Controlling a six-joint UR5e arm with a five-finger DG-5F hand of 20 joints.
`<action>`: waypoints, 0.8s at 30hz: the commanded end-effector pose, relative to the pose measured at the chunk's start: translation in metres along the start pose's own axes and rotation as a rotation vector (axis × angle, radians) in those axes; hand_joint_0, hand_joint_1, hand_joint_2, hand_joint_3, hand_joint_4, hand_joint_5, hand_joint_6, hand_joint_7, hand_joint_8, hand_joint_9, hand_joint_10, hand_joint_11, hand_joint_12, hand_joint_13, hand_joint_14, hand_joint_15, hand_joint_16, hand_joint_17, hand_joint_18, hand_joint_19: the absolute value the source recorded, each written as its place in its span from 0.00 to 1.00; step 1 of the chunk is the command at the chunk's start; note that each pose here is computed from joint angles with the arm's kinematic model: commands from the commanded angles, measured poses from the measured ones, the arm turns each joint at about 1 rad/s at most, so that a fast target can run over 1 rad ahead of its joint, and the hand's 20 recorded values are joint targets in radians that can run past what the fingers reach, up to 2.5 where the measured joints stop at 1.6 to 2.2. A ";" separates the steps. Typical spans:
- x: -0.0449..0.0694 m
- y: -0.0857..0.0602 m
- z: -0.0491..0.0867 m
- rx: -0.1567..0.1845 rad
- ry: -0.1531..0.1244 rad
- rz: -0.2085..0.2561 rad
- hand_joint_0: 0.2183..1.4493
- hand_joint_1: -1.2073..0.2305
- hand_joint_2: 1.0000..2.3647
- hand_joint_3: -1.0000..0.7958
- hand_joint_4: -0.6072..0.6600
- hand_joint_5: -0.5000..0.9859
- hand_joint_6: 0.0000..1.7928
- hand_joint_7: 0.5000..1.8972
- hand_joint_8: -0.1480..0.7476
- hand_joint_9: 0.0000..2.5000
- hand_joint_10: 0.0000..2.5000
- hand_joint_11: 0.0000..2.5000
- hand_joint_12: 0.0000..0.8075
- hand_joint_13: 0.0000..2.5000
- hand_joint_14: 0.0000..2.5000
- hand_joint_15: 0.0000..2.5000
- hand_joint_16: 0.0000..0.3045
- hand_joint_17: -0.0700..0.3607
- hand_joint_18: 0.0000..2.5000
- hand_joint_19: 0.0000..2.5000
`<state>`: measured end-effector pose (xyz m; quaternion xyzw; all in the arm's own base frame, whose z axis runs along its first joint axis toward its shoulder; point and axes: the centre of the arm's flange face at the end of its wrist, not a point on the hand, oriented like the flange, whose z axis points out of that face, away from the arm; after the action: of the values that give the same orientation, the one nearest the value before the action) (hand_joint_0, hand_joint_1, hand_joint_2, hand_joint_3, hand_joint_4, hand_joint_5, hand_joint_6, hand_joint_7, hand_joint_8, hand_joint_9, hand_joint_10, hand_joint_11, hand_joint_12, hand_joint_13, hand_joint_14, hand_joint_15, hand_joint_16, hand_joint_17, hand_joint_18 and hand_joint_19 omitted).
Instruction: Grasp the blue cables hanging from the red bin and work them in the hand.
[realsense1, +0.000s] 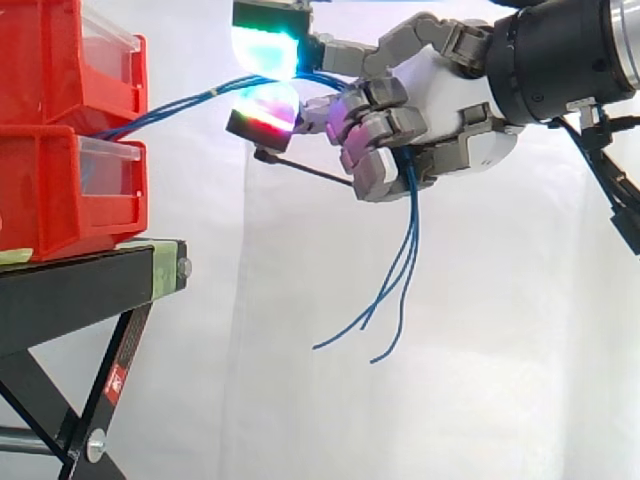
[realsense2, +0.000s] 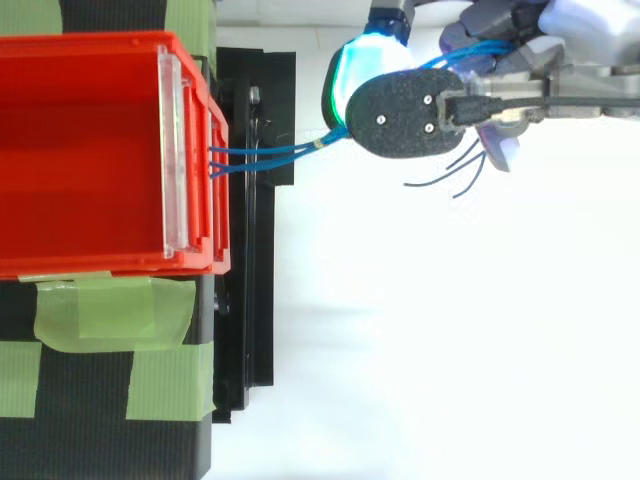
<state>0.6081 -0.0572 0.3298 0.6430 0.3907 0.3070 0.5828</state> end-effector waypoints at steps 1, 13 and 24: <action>0.004 -0.001 -0.001 0.005 0.032 -0.015 0.51 0.40 0.00 0.09 0.63 0.32 0.51 0.43 0.47 0.42 1.00 1.00 0.51 0.51 1.00 0.73 0.14 0.38 0.54 0.45; 0.009 -0.002 -0.003 0.022 0.113 -0.107 0.57 0.40 0.01 0.20 0.63 0.34 0.50 0.43 0.47 0.42 1.00 1.00 0.51 0.51 1.00 0.73 0.14 0.38 0.54 0.45; 0.012 -0.001 -0.001 0.006 0.112 -0.098 0.62 0.42 0.01 0.38 0.63 0.39 0.29 0.47 0.47 0.42 1.00 1.00 0.51 0.51 1.00 0.73 0.14 0.38 0.54 0.45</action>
<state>0.6117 -0.0469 0.3281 0.6071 0.4568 0.3105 0.5713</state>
